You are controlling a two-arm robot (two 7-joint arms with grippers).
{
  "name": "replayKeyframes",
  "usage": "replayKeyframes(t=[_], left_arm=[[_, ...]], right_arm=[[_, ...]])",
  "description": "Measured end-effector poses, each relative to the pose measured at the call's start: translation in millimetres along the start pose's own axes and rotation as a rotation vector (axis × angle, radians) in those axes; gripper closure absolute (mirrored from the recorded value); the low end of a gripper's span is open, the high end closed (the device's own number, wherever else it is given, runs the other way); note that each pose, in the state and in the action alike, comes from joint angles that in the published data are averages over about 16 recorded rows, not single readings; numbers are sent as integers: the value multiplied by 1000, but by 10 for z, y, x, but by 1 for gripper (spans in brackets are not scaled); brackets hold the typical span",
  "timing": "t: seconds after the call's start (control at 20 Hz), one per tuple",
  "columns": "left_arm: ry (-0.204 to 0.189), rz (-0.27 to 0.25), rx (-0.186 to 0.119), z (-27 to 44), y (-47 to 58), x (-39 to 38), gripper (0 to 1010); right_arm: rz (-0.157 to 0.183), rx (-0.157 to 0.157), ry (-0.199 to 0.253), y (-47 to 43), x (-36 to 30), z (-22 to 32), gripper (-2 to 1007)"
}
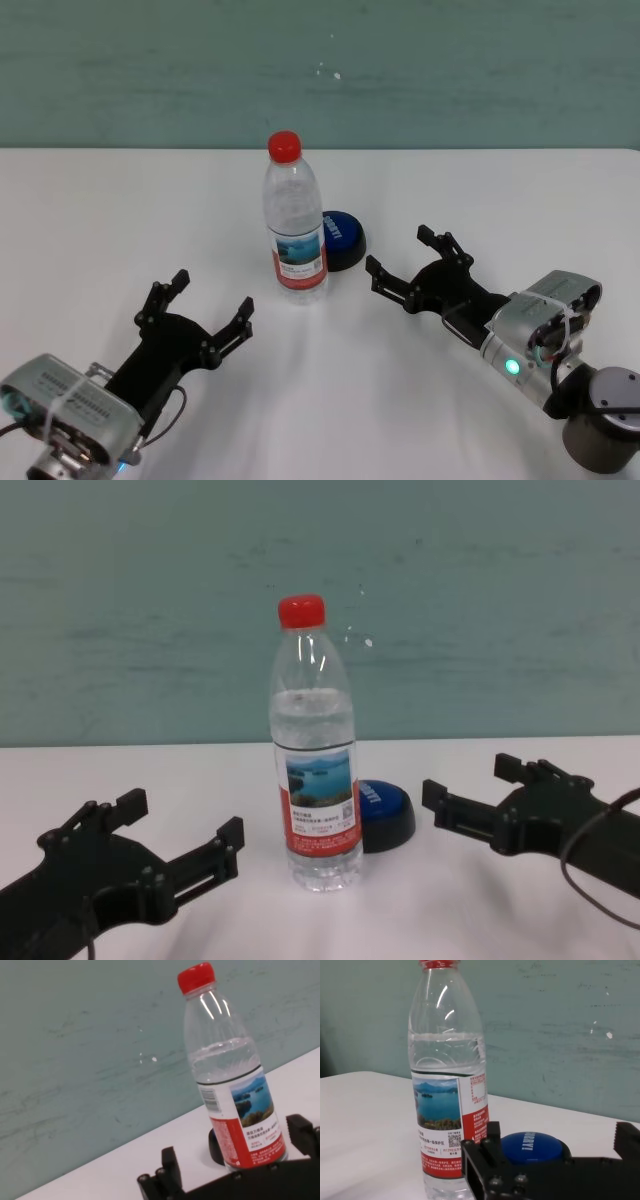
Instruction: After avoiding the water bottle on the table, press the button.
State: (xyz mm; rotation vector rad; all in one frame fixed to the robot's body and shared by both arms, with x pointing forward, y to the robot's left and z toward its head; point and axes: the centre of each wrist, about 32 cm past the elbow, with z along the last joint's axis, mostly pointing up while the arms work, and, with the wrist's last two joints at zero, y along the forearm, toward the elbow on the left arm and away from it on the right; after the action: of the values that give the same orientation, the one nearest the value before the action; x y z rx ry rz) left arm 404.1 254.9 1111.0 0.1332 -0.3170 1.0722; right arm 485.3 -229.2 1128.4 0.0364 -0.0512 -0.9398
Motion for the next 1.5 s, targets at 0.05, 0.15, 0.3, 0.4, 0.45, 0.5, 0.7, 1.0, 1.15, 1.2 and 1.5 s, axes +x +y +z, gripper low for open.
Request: replayKeyframes(t=[0.05, 0.15, 0.3, 0.4, 0.45, 0.5, 0.7, 1.0, 1.15, 1.2, 1.5], left_arm=[[0, 0, 0, 0, 0, 0, 10], [0, 0, 0, 0, 0, 0, 10], [0, 0, 0, 0, 0, 0, 10], [0, 0, 0, 0, 0, 0, 10], [0, 0, 0, 0, 0, 0, 10], [0, 0, 0, 0, 0, 0, 10], [0, 0, 0, 0, 0, 0, 10], [0, 0, 0, 0, 0, 0, 10], [0, 0, 0, 0, 0, 0, 10], [0, 0, 0, 0, 0, 0, 10], [0, 0, 0, 0, 0, 0, 10]], right_arm=[[0, 2, 0, -6, 1, -2, 1], [-1, 6, 1, -23, 3, -5, 1], [-2, 13, 0, -61, 5, -13, 1], [-2, 17, 0, -93, 5, -20, 1], [-2, 19, 0, -111, 5, -25, 1], [-2, 21, 0, -130, 4, -30, 1], [1, 30, 1, -210, 1, -51, 1], [9, 32, 2, -293, -15, -100, 1], [13, 32, 5, -313, -21, -135, 1], [13, 31, 6, -318, -22, -148, 1], [13, 28, 16, -321, -18, -230, 1]])
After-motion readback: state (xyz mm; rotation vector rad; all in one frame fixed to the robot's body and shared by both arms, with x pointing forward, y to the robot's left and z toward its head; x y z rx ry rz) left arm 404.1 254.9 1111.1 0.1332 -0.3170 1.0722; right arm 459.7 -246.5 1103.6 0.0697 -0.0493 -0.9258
